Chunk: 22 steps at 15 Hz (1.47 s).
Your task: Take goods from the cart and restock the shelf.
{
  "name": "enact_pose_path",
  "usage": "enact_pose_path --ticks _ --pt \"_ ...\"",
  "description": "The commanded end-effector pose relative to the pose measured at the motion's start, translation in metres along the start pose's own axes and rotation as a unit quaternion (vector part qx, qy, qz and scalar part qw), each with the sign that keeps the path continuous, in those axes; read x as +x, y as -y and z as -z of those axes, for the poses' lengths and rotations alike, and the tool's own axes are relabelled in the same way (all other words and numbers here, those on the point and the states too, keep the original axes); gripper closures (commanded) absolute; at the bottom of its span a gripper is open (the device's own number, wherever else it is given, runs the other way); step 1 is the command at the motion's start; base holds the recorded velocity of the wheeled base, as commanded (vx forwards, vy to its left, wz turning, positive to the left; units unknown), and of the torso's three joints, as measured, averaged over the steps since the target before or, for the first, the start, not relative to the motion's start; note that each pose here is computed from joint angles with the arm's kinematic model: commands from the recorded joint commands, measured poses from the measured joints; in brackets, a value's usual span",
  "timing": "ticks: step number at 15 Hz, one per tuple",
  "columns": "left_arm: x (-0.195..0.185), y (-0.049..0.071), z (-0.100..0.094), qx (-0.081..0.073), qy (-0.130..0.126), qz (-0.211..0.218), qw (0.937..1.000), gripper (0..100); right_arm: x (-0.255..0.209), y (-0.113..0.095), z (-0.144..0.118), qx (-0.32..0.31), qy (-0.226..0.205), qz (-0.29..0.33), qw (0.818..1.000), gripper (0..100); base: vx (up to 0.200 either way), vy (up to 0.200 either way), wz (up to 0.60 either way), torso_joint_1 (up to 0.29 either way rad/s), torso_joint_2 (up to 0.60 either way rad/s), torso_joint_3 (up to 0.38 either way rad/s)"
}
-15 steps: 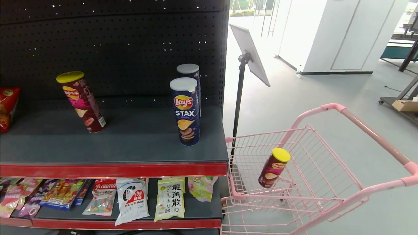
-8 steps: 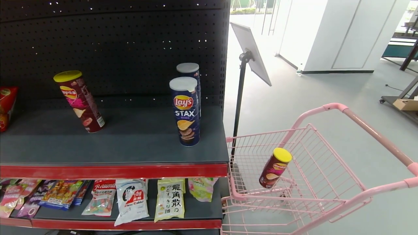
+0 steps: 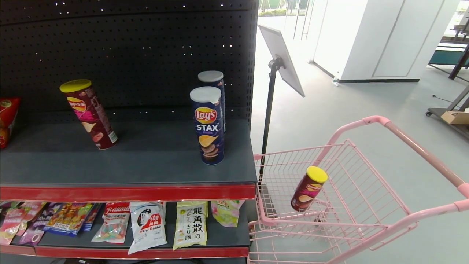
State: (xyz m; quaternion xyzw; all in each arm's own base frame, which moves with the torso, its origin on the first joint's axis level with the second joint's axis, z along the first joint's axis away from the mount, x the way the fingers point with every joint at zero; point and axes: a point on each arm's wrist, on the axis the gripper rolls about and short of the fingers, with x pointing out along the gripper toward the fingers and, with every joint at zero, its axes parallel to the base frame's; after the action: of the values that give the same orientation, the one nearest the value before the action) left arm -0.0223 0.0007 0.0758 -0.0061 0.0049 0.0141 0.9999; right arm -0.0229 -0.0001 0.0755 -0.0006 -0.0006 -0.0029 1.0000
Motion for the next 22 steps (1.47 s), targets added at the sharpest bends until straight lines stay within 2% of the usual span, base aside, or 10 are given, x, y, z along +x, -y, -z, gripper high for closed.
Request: enact_pose_path --ticks 1,6,12,22 --pt "0.0 0.0 0.0 -0.001 0.0 -0.001 1.0 0 0.0001 0.0 0.0 0.0 -0.001 0.0 1.0 0 0.0 0.0 0.0 0.0 0.0 0.0" --pt "0.0 0.0 0.0 0.002 0.0 -0.001 1.0 0 0.0001 0.0 0.0 0.0 -0.001 0.0 1.0 0 0.0 0.0 0.0 0.0 0.0 0.0" --pt "0.0 0.0 0.0 0.001 0.0 -0.001 1.0 0 0.0001 0.0001 0.0 -0.002 -0.001 0.0 1.0 0 0.0 -0.2 0.0 0.006 0.0 0.001" --pt "0.0 0.0 0.0002 0.001 0.0 0.0 1.0 0 0.0001 0.0 0.0 -0.002 -0.001 0.001 1.0 0 0.0 0.0 0.0 0.0 0.0 0.0"
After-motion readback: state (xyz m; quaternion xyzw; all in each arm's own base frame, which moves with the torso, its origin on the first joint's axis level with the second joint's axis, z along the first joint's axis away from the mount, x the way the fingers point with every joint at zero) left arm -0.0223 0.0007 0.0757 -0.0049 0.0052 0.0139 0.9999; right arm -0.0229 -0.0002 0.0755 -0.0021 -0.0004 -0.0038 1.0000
